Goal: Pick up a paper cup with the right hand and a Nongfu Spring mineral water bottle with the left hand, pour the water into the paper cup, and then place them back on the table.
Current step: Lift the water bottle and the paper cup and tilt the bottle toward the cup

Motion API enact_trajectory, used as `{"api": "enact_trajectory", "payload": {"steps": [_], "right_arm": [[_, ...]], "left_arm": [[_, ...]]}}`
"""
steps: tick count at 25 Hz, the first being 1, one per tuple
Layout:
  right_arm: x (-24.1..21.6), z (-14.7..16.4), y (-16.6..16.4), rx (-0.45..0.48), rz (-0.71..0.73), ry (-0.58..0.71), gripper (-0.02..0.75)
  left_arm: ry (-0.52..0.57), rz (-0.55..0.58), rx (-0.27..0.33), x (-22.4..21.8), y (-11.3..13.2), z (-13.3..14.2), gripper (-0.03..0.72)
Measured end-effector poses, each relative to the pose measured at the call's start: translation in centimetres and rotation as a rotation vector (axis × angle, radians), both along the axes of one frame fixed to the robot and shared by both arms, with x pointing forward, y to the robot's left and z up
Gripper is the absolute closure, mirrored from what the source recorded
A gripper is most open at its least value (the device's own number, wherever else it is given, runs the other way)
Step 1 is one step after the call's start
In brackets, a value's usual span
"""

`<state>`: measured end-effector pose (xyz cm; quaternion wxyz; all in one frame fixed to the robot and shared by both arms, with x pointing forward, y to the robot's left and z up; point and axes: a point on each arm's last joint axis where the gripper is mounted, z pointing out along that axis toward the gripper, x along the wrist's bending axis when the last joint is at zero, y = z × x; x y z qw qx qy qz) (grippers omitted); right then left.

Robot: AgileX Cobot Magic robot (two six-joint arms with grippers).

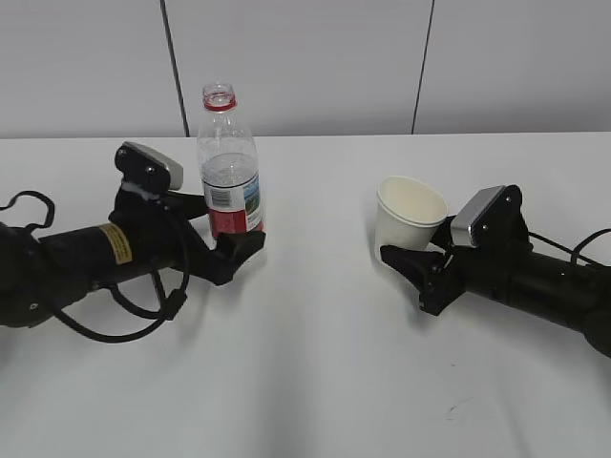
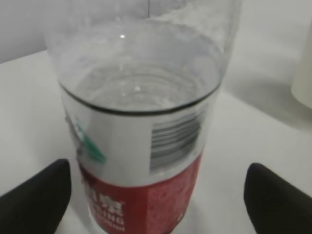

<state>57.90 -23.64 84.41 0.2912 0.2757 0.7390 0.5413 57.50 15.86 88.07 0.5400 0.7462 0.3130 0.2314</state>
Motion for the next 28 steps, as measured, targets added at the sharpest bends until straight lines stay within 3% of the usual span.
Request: {"api": "enact_trajectory", "payload": {"steps": [6,12,23,28], "right_arm": [[0.0,0.0,0.0,0.001,0.002,0.001,0.3],[0.0,0.3,0.0,0.004,0.006,-0.004,0.3],[-0.1,3.2,0.4,0.043,0.056,-0.039,0.3],[-0.5,3.8,0.8,0.067,0.104,0.018,0.3]], "left_arm": [[-0.027,0.024,-0.013,2.3,-1.1,-0.1,0.041],[0.004,0.037,0.011,3.0,-1.2,-1.3,0.055],[0.025,0.031,0.031,2.9,-1.3,-1.9,0.236],[0.024,0.023,0.054,2.9,-1.2,-1.5,0.309]]}}
